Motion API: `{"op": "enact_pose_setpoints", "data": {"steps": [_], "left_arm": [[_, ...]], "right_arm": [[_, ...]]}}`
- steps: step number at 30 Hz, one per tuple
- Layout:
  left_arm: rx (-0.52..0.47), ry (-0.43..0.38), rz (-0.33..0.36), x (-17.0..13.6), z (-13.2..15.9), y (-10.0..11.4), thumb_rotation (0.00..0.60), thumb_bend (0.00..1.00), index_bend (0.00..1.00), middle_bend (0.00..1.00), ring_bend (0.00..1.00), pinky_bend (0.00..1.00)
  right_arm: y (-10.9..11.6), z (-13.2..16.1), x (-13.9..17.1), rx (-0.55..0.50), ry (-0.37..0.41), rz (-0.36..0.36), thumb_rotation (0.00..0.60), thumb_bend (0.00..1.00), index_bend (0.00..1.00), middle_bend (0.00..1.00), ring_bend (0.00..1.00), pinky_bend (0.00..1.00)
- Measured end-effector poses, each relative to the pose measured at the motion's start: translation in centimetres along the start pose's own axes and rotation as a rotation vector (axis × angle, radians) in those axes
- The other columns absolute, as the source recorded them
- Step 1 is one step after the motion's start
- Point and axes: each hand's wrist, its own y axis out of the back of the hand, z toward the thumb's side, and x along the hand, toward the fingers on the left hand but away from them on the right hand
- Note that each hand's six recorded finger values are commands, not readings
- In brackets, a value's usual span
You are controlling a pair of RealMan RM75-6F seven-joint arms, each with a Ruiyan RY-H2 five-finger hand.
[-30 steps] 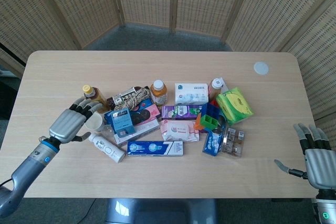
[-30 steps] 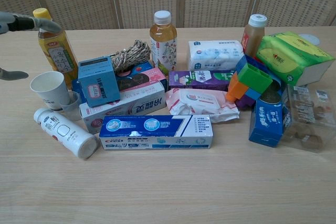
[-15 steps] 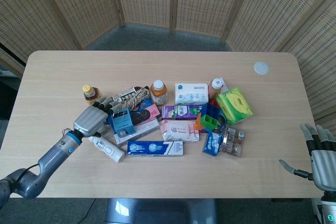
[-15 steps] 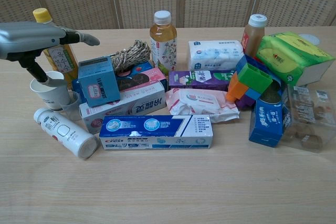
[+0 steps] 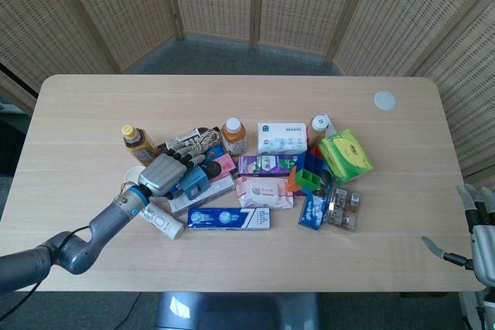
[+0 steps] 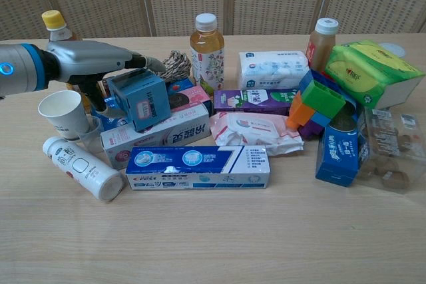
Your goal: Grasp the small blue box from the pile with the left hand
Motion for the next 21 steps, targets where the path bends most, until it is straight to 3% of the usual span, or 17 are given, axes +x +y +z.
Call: {"op": "enact_pose_setpoints", "data": {"steps": [2, 4, 8, 11, 14, 21], "left_arm": [[0.003, -0.005, 0.001, 0.4, 0.3, 0.0, 0.600, 0.33, 0.00, 0.02, 0.03, 0.00], [0.001, -0.006, 0.012, 0.6, 0.4, 0.1, 0.600, 0.33, 0.03, 0.11, 0.14, 0.00], [-0.010, 0.002, 0.058, 0.7, 0.3, 0.5, 0.600, 0.33, 0.29, 0.36, 0.40, 0.02], [-0.020, 0.010, 0.089, 0.6, 0.0, 0.7, 0.600, 0.33, 0.46, 0.55, 0.59, 0.15], [-0.032, 0.017, 0.096, 0.4, -0.4, 0.3, 0.600, 0.34, 0.51, 0.60, 0.64, 0.25], [-0.045, 0.026, 0.123, 0.1, -0.7, 0.6, 0.600, 0.33, 0.54, 0.63, 0.69, 0.32]], "right_arm": [[0.0, 0.0, 0.0, -0.001, 0.002, -0.006, 0.278, 0.03, 0.00, 0.00, 0.00, 0.00], [0.0, 0.0, 0.0, -0.001, 0.003, -0.009, 0.279, 0.03, 0.00, 0.00, 0.00, 0.00], [-0.2, 0.0, -0.1, -0.004, 0.006, -0.008, 0.280, 0.03, 0.00, 0.00, 0.00, 0.00], [-0.4, 0.1, -0.3, -0.007, 0.011, -0.005, 0.278, 0.03, 0.00, 0.00, 0.00, 0.00], [-0.5, 0.2, -0.4, -0.010, 0.015, -0.004, 0.278, 0.03, 0.00, 0.00, 0.00, 0.00], [-0.5, 0.3, -0.5, -0.012, 0.019, -0.008, 0.280, 0.03, 0.00, 0.00, 0.00, 0.00]]}}
